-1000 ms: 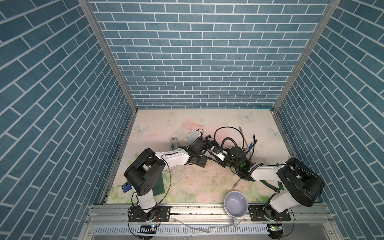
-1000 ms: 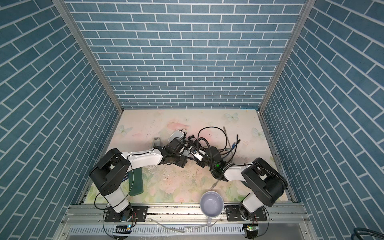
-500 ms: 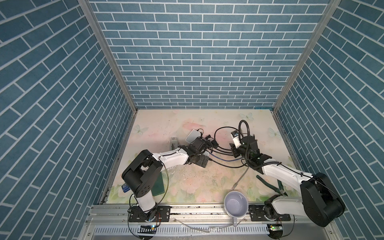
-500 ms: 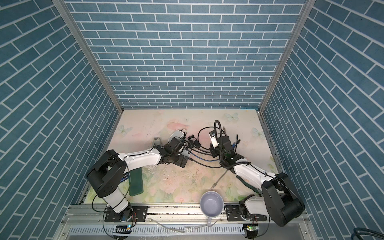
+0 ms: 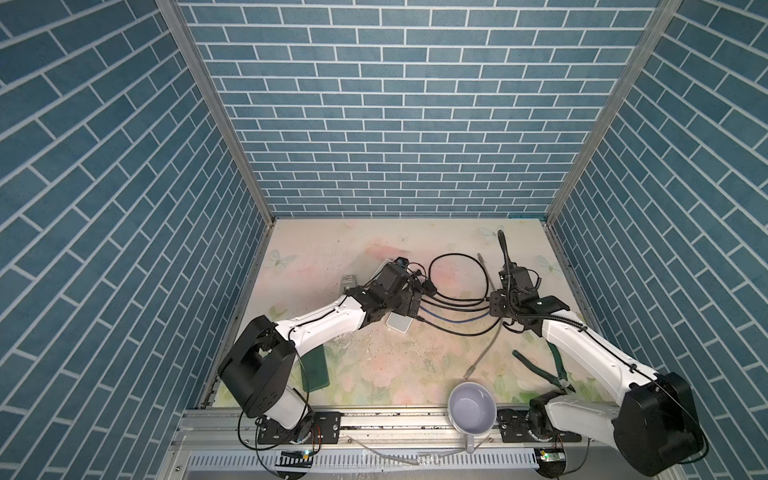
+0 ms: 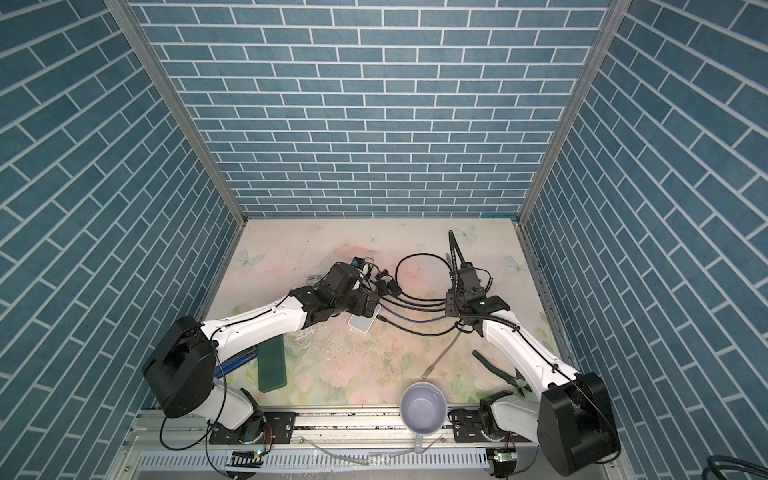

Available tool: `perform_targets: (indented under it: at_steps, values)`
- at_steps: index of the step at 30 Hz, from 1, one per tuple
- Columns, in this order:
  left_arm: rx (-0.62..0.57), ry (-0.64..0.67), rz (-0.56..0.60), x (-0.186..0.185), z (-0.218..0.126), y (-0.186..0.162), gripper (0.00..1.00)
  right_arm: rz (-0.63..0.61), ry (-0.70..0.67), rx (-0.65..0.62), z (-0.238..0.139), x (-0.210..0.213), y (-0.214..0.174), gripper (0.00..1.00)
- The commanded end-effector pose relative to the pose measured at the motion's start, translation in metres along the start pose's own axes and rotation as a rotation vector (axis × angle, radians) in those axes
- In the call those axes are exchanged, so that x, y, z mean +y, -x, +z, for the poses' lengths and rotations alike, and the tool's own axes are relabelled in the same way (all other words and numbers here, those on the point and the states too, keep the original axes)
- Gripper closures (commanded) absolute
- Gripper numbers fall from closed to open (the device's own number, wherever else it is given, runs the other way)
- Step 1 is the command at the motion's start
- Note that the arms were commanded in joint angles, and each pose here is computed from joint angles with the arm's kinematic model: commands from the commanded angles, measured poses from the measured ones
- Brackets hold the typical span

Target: Insert the plug into the switch port

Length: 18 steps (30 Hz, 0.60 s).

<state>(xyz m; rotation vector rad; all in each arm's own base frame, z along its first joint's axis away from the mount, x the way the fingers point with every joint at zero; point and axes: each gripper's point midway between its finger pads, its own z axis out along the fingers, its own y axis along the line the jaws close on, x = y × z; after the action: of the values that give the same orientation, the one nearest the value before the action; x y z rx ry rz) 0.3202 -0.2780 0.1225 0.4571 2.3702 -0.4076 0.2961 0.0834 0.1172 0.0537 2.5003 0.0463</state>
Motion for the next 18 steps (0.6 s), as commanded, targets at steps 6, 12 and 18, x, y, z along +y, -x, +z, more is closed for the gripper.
perform_targets:
  at_steps: [6,12,18]
  values:
    - [-0.034,-0.017,-0.069,-0.003,0.005,0.009,0.00,0.176,-0.109,0.167,0.001,-0.027,-0.059,0.60]
    - [-0.038,0.024,-0.073,0.004,0.003,0.010,0.00,0.183,-0.112,0.235,0.010,-0.026,-0.079,0.61]
    - [-0.004,0.033,-0.191,0.026,0.013,-0.006,0.01,0.163,-0.110,0.240,0.017,-0.025,-0.082,0.61]
